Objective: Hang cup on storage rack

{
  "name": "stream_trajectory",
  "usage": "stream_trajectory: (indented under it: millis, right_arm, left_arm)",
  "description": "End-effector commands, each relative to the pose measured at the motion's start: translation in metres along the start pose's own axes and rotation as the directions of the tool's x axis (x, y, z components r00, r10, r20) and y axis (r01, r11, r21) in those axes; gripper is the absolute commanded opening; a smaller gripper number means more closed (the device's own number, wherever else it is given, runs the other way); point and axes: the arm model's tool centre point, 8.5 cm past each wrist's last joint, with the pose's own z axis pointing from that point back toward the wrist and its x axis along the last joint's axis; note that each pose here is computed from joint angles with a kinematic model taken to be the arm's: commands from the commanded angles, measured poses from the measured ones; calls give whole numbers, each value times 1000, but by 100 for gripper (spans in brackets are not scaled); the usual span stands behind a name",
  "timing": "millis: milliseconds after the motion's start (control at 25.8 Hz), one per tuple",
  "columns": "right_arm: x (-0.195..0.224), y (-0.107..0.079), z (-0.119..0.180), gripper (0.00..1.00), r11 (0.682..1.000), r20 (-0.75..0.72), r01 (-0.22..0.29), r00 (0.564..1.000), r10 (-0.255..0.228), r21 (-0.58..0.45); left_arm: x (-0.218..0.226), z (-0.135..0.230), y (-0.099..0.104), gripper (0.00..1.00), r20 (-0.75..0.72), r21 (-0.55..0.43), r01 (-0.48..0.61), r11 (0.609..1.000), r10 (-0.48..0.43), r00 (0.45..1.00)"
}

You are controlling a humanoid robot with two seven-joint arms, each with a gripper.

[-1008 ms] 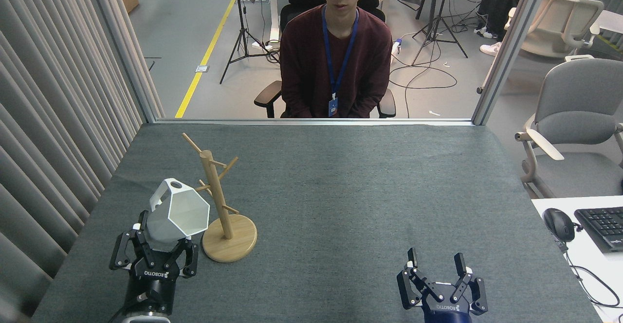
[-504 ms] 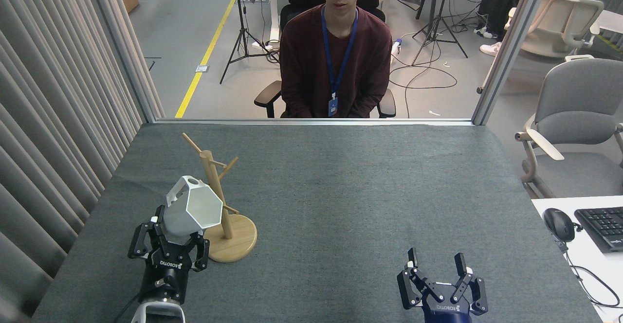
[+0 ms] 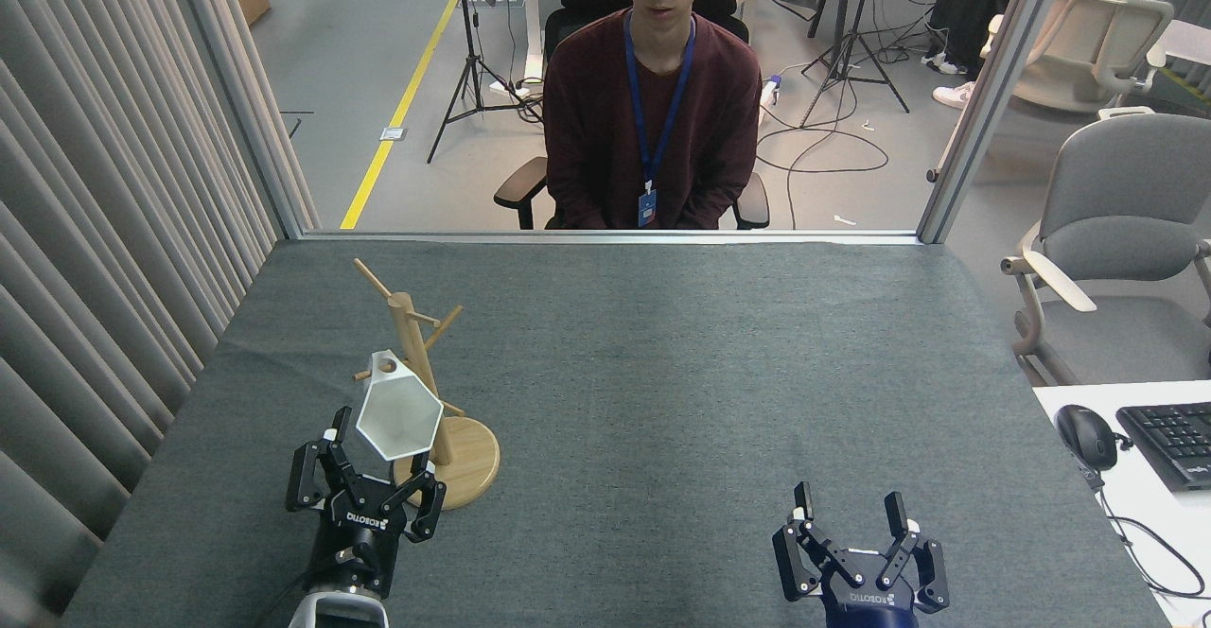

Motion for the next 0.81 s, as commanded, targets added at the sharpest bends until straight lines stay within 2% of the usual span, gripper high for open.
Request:
stream_trajectory:
  millis: [0,194,465,543,620,698,775]
  right_arm:
    - [0,0,0,98,1000,-1,1,1000,-1,-1]
    - [-1,0,1,98,1000,-1,0,1000,0,-2]
    - [1,0,0,98,1000,6,3,1000,-3,-4]
    - [1,-1,0,98,1000,25,4,1000,-4,-4]
    - [0,0,2,98,1000,49,0,999,0,1]
    - [-3,0,3,98,1000,54,-10,999,10,2]
    - [-5,1,4,98,1000,54,-17,998,16,7]
  left_arm:
    - [6,4,1,99,10,-5,-9,1000,9,1000]
    - [8,10,-2,99,17,-14,-11,1000,11,1000]
    - [10,42,-11,99,40,-50,-36,998,38,998]
    - [7,50,-12,99,26,-72,-130,989,132,991]
    - [-1,61,-16,99,32,-95,-268,959,272,962]
    - [-15,71,-13,99,56,-90,-401,911,407,912]
    - [-21,81,-3,99,81,-88,-538,838,545,835]
